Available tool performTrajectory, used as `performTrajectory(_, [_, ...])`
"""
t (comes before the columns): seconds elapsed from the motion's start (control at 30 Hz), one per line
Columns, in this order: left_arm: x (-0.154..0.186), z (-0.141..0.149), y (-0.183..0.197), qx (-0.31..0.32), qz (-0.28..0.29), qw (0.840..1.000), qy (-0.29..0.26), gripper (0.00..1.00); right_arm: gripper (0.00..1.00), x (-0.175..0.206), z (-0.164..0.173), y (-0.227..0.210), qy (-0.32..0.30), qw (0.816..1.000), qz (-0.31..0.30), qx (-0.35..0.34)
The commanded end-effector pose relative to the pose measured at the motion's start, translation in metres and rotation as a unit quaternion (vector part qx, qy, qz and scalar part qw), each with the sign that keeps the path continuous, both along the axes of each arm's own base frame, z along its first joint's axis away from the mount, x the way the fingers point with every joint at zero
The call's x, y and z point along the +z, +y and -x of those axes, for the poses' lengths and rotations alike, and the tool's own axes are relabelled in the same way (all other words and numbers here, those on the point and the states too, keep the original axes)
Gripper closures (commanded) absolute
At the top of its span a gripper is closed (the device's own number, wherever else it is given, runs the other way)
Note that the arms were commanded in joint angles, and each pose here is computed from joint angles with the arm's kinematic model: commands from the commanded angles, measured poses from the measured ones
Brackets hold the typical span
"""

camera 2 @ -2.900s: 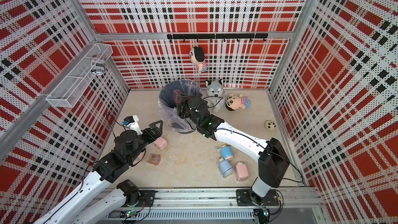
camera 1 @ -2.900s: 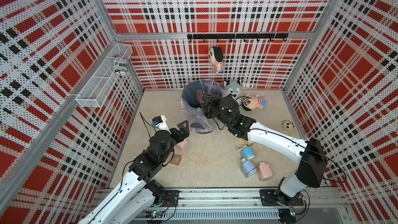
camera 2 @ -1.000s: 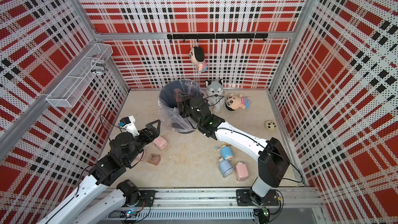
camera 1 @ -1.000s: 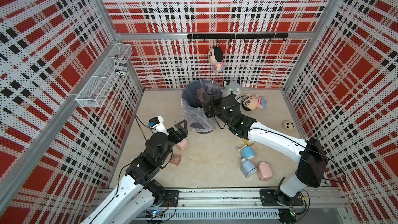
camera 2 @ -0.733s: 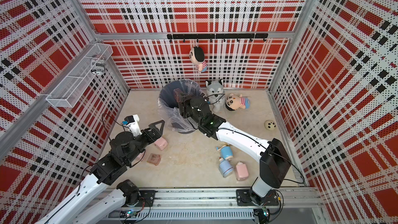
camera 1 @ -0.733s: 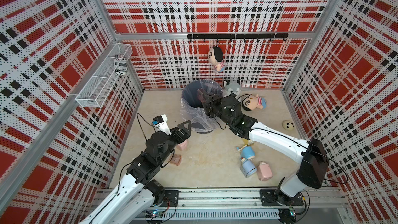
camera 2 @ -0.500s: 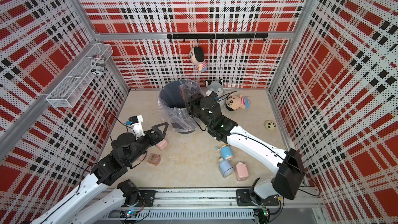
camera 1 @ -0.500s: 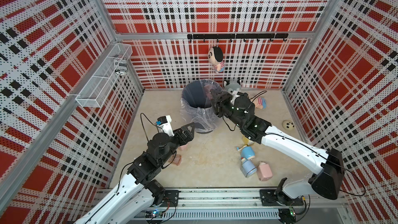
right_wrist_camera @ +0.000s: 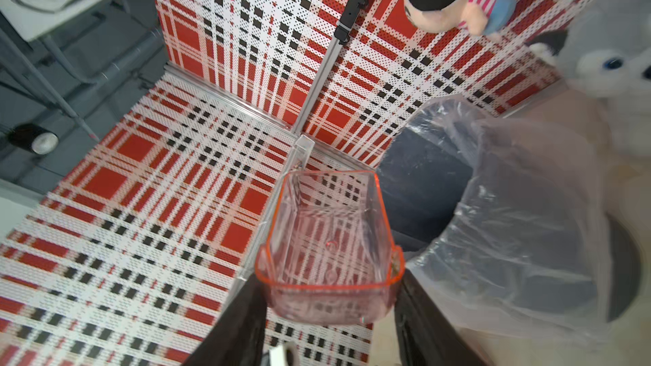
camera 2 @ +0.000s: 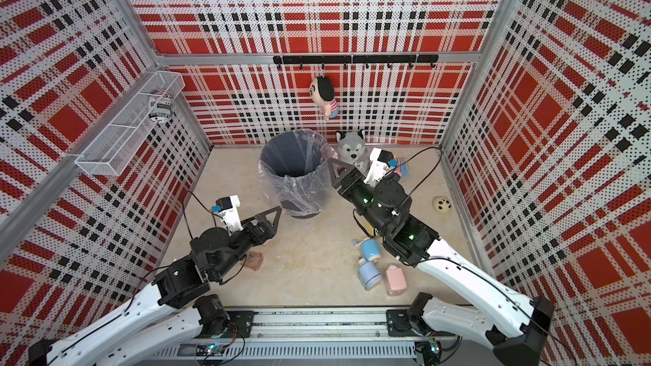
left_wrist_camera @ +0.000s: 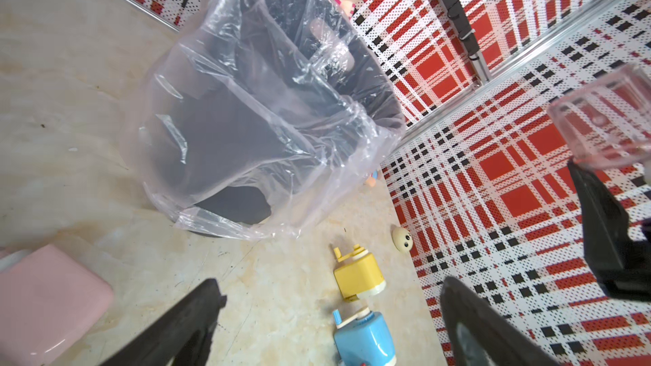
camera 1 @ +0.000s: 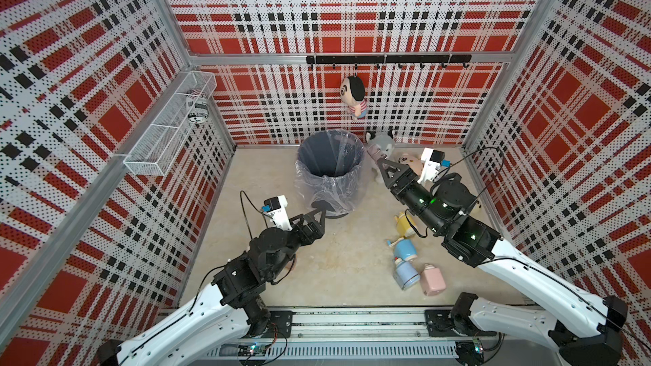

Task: Take out the pencil sharpener tray and clean the shavings
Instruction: Pour the shavings into the trash bin, then place the container at the center of the board.

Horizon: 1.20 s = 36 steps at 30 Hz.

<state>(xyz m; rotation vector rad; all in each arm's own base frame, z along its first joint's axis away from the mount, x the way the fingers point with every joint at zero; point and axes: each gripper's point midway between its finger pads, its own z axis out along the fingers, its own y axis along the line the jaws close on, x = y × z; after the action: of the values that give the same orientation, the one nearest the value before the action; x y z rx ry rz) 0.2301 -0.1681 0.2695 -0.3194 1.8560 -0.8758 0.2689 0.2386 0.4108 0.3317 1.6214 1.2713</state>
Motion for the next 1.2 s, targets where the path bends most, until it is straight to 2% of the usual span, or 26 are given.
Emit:
performTrajectory(0.0, [-0.001, -0.005, 0.008, 0.028, 0.004, 1.000, -0.010, 0.02, 0.56, -0.013, 0.013, -0.014, -0.057, 0.995, 0.081, -0.002])
performTrajectory(0.1, [-0.007, -0.006, 0.009, 0.035, -0.004, 0.999, -0.007, 0.02, 0.56, -0.033, 0.023, -0.021, -0.076, 0.991, 0.114, 0.004])
performTrajectory(0.23, [-0.019, -0.009, 0.012, 0.047, -0.020, 0.999, 0.002, 0.02, 0.57, -0.057, 0.041, -0.013, -0.120, 0.981, 0.144, 0.053])
performTrajectory(0.37, [-0.033, -0.015, 0.015, 0.056, -0.037, 0.998, 0.015, 0.02, 0.58, -0.084, 0.049, -0.005, -0.135, 0.974, 0.162, 0.086])
performTrajectory(0.63, [-0.073, -0.027, 0.038, 0.064, -0.043, 0.995, 0.059, 0.02, 0.60, -0.145, 0.057, 0.021, -0.134, 0.962, 0.185, 0.150])
performTrajectory(0.8, [-0.092, -0.032, 0.059, 0.076, -0.040, 0.993, 0.078, 0.02, 0.61, -0.177, 0.060, 0.047, -0.126, 0.950, 0.231, 0.169])
performTrajectory(1.17, [-0.095, -0.034, 0.081, 0.092, -0.027, 0.993, 0.074, 0.02, 0.62, -0.246, 0.080, 0.140, -0.138, 0.881, 0.395, 0.219])
